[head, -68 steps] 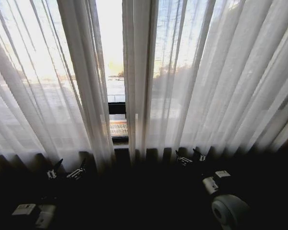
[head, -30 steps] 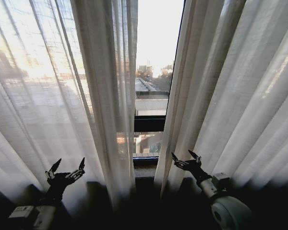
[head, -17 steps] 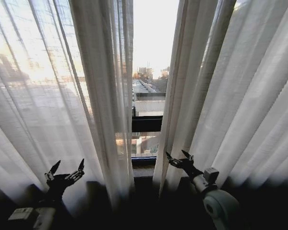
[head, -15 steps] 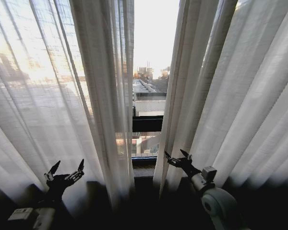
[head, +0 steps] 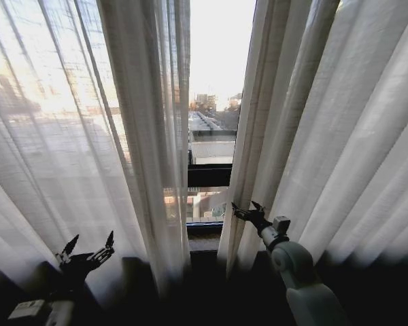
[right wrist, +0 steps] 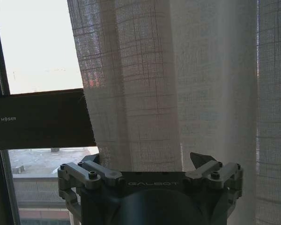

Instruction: Open the curtains by pulling them apart, changing their state from closed to fully open.

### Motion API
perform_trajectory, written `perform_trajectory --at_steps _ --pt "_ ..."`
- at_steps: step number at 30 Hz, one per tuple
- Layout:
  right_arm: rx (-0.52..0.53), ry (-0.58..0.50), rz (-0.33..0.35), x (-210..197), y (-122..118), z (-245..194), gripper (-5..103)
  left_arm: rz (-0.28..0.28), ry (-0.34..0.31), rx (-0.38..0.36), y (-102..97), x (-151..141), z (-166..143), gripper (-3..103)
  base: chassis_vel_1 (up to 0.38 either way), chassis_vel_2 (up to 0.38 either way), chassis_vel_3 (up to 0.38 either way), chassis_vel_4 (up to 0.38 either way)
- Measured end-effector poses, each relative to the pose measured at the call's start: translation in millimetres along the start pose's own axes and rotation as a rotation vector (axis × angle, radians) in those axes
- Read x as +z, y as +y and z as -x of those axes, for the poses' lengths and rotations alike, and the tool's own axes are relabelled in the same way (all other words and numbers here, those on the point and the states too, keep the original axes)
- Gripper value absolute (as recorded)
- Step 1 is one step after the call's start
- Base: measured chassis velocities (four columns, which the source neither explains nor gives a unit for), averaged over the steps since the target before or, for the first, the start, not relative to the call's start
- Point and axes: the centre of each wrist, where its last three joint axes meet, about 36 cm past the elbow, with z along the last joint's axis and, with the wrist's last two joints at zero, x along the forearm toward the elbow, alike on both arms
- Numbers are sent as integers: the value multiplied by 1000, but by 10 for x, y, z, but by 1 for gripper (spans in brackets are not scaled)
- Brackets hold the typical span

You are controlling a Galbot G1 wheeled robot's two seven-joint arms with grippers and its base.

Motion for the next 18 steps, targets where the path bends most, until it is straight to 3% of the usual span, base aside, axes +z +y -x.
perform_trajectory --at_steps 6,9,15,18 --pt "-4 -9 10 -16 15 212 101 0 -6 2 -8 -5 12 100 0 0 0 0" --pt "4 -32 8 -28 -3 310 87 -2 -10 4 -15 -10 23 100 0 0 0 0" --pt "6 -35 3 -38 -12 372 70 -7 -13 2 -20 -9 25 100 0 0 0 0" --pt "5 -39 1 -51 -5 396 54 -8 -15 2 -22 -11 29 100 0 0 0 0"
